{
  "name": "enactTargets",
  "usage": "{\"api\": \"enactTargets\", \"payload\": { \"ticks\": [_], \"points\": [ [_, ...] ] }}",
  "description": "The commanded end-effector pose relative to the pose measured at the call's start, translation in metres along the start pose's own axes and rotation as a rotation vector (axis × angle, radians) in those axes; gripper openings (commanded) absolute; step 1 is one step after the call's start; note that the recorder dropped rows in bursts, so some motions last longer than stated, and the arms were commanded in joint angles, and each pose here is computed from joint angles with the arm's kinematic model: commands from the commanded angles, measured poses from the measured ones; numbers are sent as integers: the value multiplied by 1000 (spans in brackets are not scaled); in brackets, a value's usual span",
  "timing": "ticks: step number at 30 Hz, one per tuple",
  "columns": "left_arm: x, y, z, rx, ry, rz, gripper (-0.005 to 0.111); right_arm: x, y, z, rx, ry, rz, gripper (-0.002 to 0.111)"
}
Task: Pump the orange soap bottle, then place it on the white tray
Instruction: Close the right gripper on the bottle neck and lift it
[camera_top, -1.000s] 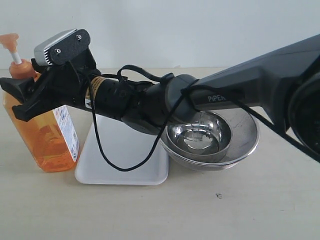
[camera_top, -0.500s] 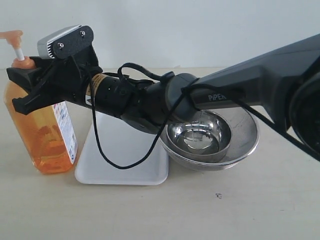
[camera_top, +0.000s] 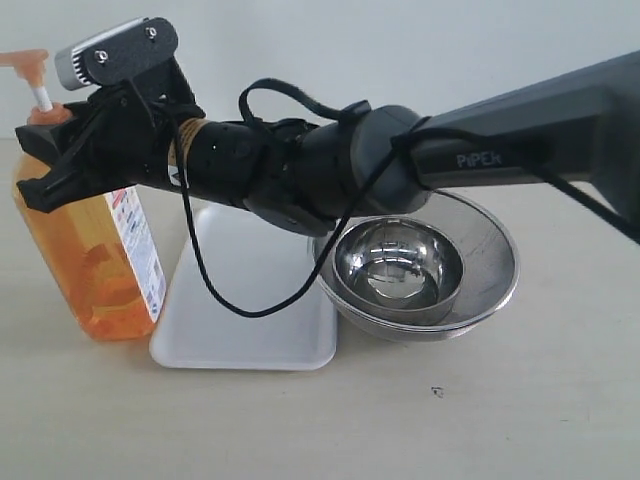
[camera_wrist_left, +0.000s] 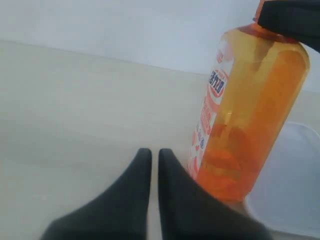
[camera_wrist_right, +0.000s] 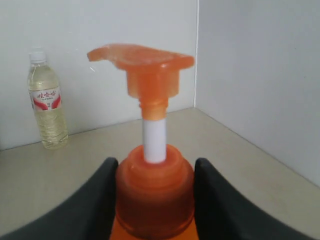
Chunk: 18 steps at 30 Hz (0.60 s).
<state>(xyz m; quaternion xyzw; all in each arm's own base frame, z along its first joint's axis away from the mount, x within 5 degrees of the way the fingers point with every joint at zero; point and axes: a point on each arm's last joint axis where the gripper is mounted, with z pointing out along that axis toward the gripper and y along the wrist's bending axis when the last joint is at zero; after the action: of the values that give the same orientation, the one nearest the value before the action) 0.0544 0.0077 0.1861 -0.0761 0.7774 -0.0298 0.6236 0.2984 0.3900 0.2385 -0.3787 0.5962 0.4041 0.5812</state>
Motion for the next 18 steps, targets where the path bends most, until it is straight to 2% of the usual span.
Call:
{"api": "enactTargets", "payload": {
  "ticks": [1, 10, 18],
  "points": [
    [0, 0, 0, -2, -5, 7, 5, -48, 8, -11, -28, -136, -34, 0],
    [0, 0, 0, -2, -5, 7, 5, -97, 13, -32, 11, -138, -113, 0],
    [0, 0, 0, -2, -5, 7, 5, -121, 15, -66, 37, -161, -155, 0]
  ]
}}
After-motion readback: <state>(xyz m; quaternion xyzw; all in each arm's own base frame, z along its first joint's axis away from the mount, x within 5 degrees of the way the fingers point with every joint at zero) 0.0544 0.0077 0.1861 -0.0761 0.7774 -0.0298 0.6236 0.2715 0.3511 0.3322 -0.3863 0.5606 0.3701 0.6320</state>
